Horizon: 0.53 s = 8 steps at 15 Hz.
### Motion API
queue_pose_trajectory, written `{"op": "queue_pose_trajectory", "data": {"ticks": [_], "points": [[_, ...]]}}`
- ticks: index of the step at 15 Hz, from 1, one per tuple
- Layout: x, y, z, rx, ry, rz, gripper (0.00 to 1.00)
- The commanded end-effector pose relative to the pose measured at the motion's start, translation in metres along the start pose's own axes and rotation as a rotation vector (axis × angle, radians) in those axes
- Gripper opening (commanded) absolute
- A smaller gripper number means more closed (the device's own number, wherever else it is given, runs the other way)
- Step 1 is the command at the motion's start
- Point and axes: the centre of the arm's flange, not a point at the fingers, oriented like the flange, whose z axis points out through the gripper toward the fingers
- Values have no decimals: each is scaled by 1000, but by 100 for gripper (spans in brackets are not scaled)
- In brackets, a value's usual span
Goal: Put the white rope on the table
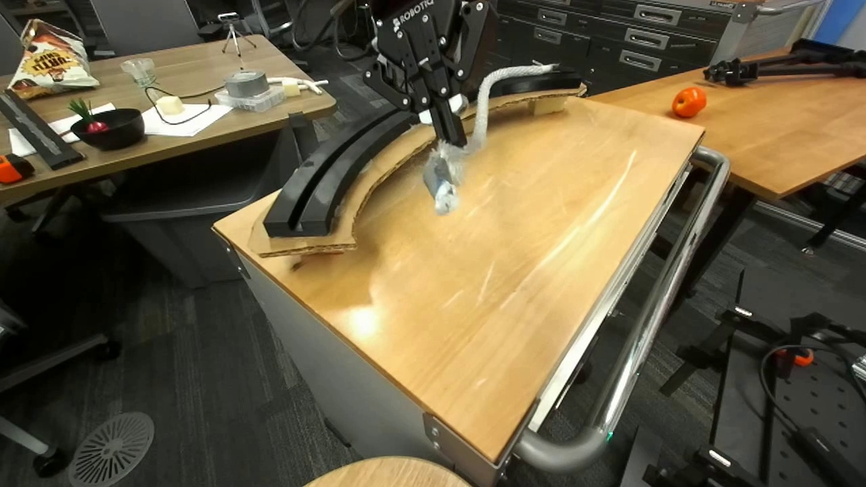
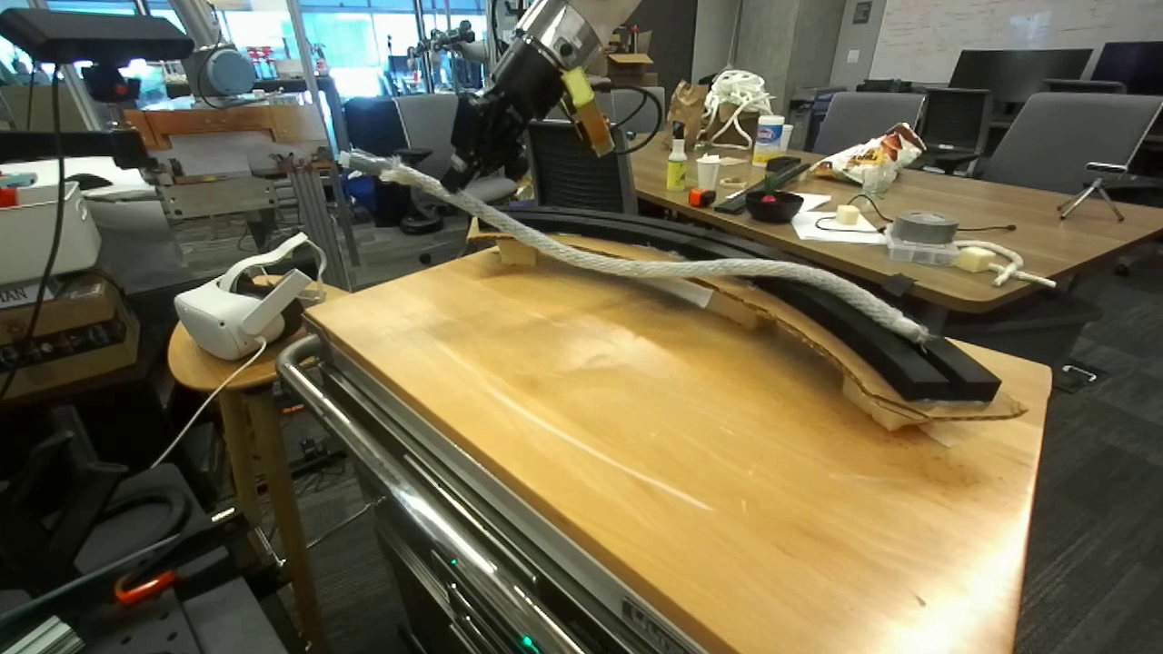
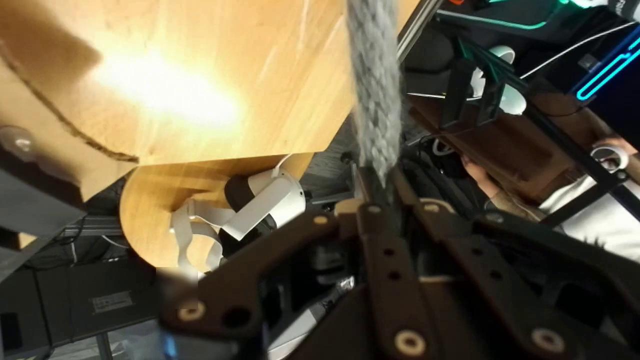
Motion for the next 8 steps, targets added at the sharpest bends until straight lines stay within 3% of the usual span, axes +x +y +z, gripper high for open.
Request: {"op": "queue_pose_trajectory", "data": {"ticks": [1, 2, 8], "points": [[-12, -2, 12, 28, 52, 37, 12], [-14, -3, 14, 33, 13, 59, 32], [5, -50, -26, -129, -218, 165, 78]]}}
